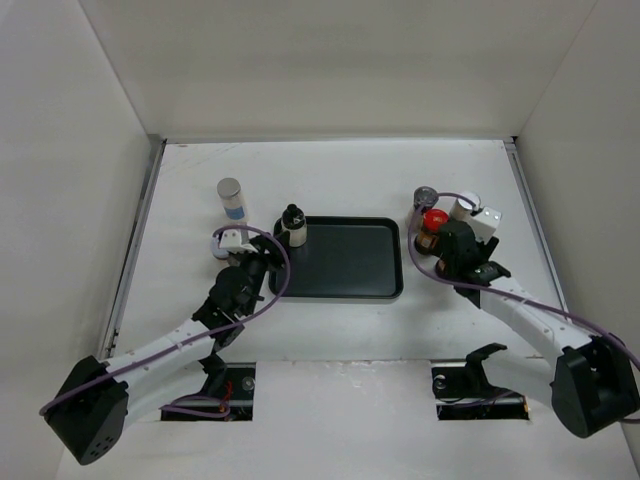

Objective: Organize the condiment bottles

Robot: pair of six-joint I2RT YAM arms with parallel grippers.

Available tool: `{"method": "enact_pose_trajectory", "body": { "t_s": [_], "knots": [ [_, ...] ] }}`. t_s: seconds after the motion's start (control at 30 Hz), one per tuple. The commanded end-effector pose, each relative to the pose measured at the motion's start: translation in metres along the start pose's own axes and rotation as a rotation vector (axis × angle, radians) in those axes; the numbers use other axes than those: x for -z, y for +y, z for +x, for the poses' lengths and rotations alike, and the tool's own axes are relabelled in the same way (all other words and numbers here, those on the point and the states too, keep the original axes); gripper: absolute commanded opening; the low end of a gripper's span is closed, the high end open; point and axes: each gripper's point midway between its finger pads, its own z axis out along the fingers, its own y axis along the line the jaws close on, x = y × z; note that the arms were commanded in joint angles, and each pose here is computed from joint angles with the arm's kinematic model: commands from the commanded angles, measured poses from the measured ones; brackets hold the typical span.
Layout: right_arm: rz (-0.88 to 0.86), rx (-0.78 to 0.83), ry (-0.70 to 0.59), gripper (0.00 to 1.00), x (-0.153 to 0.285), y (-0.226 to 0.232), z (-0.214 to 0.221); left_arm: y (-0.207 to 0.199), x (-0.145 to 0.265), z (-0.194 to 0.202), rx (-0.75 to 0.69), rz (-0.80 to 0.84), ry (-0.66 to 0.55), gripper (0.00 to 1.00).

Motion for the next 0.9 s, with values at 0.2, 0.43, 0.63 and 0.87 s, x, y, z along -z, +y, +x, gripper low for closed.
{"method": "enact_pose_trajectory", "body": {
  "t_s": [0.2, 0.43, 0.63, 0.87],
  "knots": [
    [-0.176, -0.115, -0.121, 0.54, 0.058, 0.033, -0.039, 0.0, 0.002, -0.014, 0.054, 0.014, -0.057, 0.52],
    [-0.367, -0.096, -0.193, 0.58, 0.118, 0.107, -0.077, 0.007, 0.002, -0.016, 0.069, -0.005, -0.076, 0.53],
    [-0.612, -0.05, -0.202, 0.57, 0.131, 0.228, -0.076, 0.015, 0.003, -0.018, 0.073, -0.03, -0.087, 0.54],
    [-0.683, 0.018, -0.23, 0.56, 0.115, 0.317, -0.067, 0.019, 0.006, -0.024, 0.086, -0.039, -0.11, 0.54]
  ]
}}
